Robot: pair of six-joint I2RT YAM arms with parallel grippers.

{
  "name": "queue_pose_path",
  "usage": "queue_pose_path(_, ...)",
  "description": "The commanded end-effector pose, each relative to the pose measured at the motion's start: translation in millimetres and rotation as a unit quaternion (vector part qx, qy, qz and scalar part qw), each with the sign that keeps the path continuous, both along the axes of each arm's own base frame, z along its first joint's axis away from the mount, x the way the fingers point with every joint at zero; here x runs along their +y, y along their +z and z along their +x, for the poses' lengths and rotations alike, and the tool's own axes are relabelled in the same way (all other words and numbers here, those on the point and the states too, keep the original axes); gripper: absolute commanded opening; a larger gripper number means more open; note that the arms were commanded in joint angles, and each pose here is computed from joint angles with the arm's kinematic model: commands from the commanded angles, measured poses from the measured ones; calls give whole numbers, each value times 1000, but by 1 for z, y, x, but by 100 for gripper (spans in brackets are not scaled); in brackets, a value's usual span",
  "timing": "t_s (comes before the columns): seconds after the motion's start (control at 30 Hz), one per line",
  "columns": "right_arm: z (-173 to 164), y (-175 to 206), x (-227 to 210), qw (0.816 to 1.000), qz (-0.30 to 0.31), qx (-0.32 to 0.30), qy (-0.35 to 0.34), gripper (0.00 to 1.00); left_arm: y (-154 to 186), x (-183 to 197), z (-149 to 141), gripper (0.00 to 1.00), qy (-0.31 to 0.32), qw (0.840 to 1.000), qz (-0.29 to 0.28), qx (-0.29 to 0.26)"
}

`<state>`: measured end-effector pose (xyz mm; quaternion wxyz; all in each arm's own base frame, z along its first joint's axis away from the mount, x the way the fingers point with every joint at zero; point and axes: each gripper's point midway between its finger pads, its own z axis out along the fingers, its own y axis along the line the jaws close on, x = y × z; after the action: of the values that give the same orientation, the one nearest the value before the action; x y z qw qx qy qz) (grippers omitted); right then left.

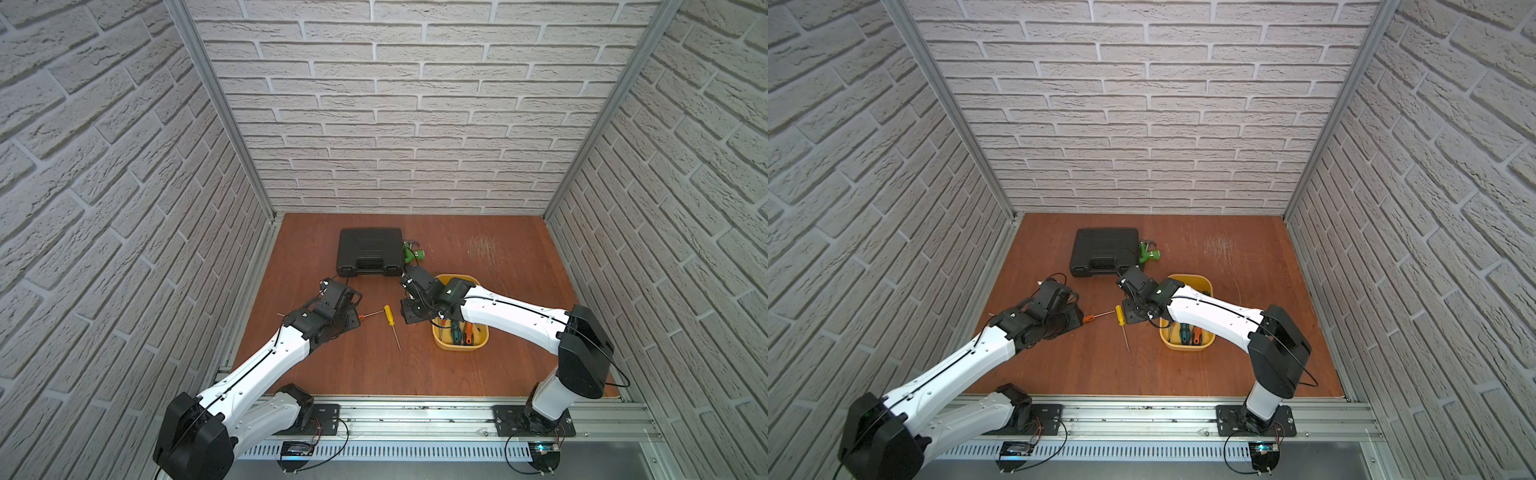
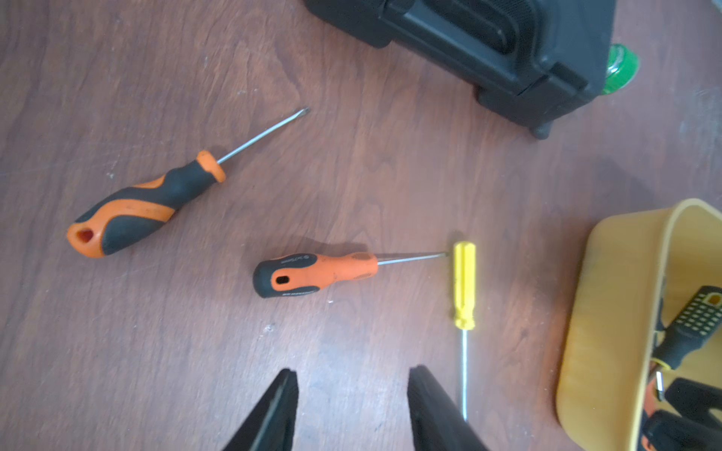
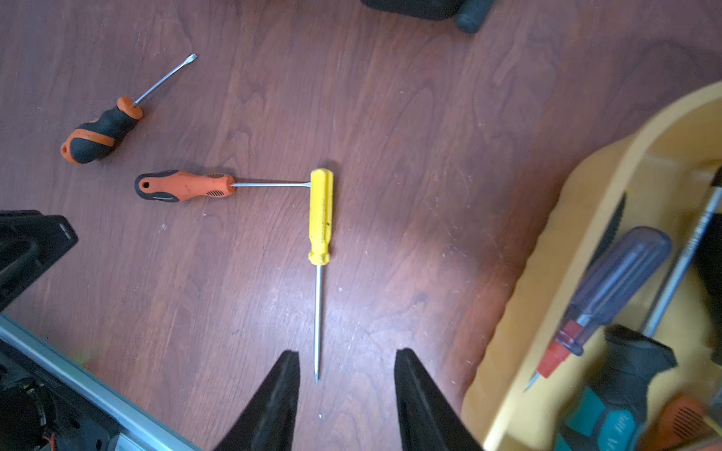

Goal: Put the screwdriver on the desktop into the storage box
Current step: Pick up the screwdriver from the center of the board.

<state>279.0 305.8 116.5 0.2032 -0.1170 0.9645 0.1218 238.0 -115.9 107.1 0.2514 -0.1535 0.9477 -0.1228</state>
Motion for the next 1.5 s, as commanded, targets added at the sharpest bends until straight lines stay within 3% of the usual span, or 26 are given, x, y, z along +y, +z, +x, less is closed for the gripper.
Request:
queue_pose_path(0.0, 5, 2, 15, 1000, 6, -9, -1, 44, -5, 5, -3, 50, -2, 1000, 9, 5)
queue_pose_path(0.67, 15, -58, 40, 997, -68, 41, 5, 39, -17, 9, -9, 50, 3, 1000, 8, 18)
queue_pose_path(1.47, 13, -97, 43, 994, -90, 68, 10, 29, -26, 9, -10, 51, 3, 1000, 9, 26)
